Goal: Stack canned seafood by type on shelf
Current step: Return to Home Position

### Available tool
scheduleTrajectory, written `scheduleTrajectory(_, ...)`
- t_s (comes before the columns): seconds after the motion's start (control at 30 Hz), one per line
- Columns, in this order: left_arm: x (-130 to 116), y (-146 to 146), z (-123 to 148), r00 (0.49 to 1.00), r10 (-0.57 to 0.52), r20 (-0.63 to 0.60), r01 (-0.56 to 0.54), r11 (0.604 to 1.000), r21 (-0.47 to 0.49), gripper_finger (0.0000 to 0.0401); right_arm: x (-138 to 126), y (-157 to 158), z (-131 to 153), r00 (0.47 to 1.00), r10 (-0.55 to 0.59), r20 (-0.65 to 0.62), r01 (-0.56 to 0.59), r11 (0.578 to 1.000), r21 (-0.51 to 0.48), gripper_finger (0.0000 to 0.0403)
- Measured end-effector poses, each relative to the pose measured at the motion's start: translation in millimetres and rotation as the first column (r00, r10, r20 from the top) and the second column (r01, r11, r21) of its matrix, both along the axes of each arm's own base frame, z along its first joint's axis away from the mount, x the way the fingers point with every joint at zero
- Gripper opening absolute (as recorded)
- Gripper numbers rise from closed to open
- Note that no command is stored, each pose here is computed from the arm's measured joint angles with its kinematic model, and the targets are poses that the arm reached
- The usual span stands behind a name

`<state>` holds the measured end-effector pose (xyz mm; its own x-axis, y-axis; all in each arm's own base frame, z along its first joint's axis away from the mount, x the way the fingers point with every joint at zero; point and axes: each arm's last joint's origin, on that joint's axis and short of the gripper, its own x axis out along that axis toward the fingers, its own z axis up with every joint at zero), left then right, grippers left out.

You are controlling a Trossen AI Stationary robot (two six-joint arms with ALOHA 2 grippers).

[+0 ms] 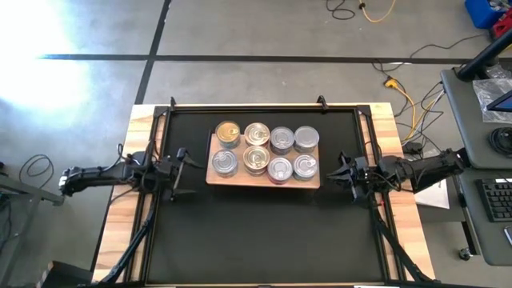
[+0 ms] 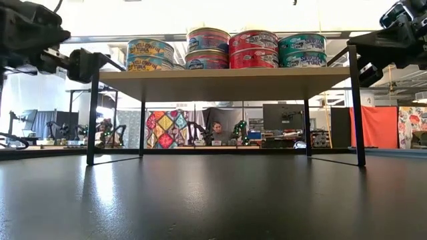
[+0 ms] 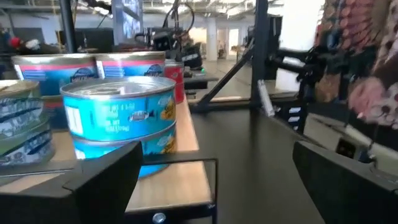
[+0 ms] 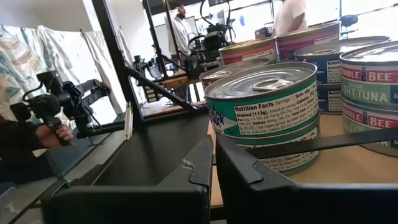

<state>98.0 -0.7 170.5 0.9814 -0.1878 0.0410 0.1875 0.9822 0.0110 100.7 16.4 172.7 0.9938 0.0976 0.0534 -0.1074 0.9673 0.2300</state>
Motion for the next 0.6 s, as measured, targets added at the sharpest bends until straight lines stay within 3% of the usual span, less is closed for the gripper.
scheduleTrajectory(0.3,3.5,1.0,-3.0,0.999,0.03,-0.036,-0.029,0.999,0.022,0.04,-0.1,0.0,0.1,1.0,0.0,0.002,0.0,1.0,-0.001,0.0013)
scheduleTrajectory(0.6,3.2,1.8,6.6,0.998,0.052,0.032,-0.052,0.999,0.012,0.04,-0.1,0.0,0.2,1.0,0.0,0.002,0.0,1.0,0.0,0.0013)
